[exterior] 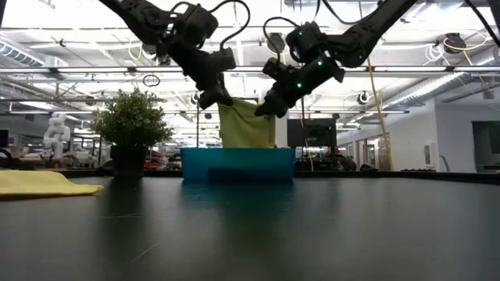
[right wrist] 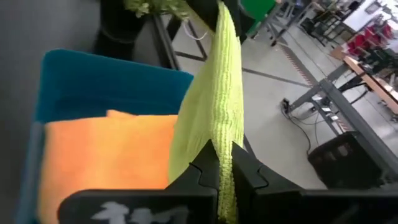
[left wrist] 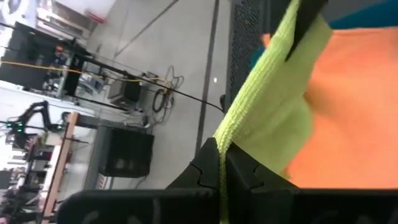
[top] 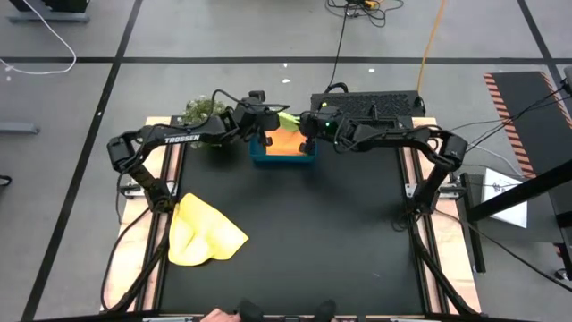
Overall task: Fold microfiber towels
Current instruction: Put the green microfiber towel into the blue bin
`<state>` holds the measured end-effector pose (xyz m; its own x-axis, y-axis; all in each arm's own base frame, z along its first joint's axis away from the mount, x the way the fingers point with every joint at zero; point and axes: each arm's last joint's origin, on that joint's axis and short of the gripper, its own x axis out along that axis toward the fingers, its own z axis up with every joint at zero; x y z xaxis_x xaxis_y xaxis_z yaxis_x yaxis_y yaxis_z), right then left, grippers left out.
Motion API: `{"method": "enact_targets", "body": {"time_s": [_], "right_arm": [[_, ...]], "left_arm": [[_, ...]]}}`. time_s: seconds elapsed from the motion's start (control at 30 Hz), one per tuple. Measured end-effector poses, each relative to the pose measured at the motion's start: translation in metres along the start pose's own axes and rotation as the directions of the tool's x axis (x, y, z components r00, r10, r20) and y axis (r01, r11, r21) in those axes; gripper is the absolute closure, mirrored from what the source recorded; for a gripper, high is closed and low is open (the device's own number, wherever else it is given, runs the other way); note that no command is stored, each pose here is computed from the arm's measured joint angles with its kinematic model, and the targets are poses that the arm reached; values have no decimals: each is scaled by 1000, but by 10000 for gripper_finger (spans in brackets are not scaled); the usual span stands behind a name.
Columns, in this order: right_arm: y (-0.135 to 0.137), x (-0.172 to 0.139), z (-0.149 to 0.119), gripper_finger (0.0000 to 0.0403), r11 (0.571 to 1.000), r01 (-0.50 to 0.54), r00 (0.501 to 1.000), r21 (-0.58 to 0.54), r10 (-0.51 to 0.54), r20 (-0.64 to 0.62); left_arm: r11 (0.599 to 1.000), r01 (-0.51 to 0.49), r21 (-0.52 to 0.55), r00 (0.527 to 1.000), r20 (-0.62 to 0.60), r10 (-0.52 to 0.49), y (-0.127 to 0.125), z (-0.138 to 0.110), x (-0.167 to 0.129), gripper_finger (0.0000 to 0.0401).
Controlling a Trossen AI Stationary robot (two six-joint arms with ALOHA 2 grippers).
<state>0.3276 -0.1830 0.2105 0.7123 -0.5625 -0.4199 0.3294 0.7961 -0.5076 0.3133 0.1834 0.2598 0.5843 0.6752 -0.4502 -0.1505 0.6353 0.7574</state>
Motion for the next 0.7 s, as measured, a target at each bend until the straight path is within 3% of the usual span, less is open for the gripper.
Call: {"method": "enact_targets", "body": {"time_s": [0.17,0.37,0.6,0.7], "right_arm": [[12,-10,11,403,999,-38,999,-34,38,16],[4,-19,22,403,998,61,997,-26,-59,55],[-19,-14,15,403,987,155,987,-36,-153,56],[-30,-13,11,403,984,175,982,-19,-173,69]], "left_arm": [[997,65,36,997,-34,-64,-10,3,-8,396],[998,-29,49,999,-43,31,-2,4,-7,395],[987,-159,18,987,37,158,22,0,-2,397],[987,-161,2,983,93,160,31,-5,1,393]]}}
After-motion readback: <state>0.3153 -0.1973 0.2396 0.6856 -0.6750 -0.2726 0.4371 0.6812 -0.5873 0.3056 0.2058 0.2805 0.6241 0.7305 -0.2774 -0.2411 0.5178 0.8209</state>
